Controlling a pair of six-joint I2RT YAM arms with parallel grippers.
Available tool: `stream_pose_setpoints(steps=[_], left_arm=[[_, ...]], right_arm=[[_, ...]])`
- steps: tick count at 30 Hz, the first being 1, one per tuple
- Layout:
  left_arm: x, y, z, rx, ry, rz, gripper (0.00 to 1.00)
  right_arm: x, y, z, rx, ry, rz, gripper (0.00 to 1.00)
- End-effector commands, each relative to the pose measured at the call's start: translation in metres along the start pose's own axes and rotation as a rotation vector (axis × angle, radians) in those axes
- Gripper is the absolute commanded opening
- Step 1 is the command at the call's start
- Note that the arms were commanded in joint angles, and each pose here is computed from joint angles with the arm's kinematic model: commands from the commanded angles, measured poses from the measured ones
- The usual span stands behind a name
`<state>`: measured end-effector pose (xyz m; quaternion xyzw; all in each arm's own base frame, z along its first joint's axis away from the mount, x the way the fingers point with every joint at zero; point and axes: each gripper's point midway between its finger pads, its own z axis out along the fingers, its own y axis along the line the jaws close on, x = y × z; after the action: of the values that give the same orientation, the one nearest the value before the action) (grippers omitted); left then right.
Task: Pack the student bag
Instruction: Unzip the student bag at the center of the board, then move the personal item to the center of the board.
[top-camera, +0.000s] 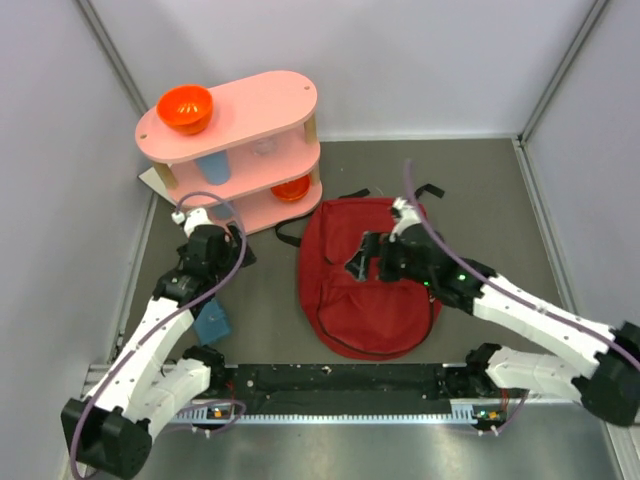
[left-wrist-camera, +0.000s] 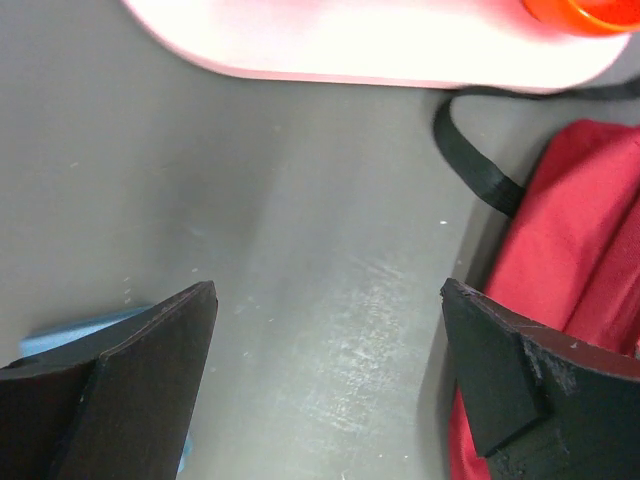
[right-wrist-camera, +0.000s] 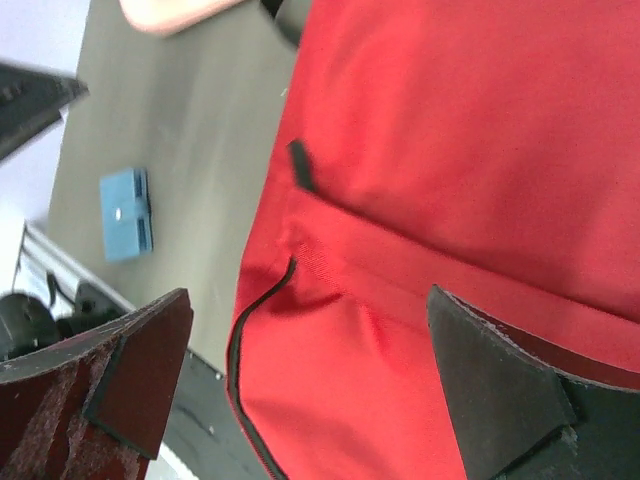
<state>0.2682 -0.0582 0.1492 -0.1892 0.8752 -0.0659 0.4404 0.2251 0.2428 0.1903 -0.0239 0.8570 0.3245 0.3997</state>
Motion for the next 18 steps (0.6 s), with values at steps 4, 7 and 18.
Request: stream_pose_setpoints(steps=[4,7,18], left_arm=[[-0.01,0.07,-0.034,-0.277,-0.038,-0.144,0.99],[0.001,0.095,-0.04,-0.399,-0.017,-0.181,0.99],[0.076,0.13,-0.012,-0.665,0.268,-0.305,0.99]], right_arm=[[0.018,0.101,0.036,-0.215,0.097,-0.103,0.99],[0.042,0.113,0.045,-0.271,0.188,-0.098,0.99],[0.044,0.109,0.035,-0.288,0.162,-0.098,0.99]])
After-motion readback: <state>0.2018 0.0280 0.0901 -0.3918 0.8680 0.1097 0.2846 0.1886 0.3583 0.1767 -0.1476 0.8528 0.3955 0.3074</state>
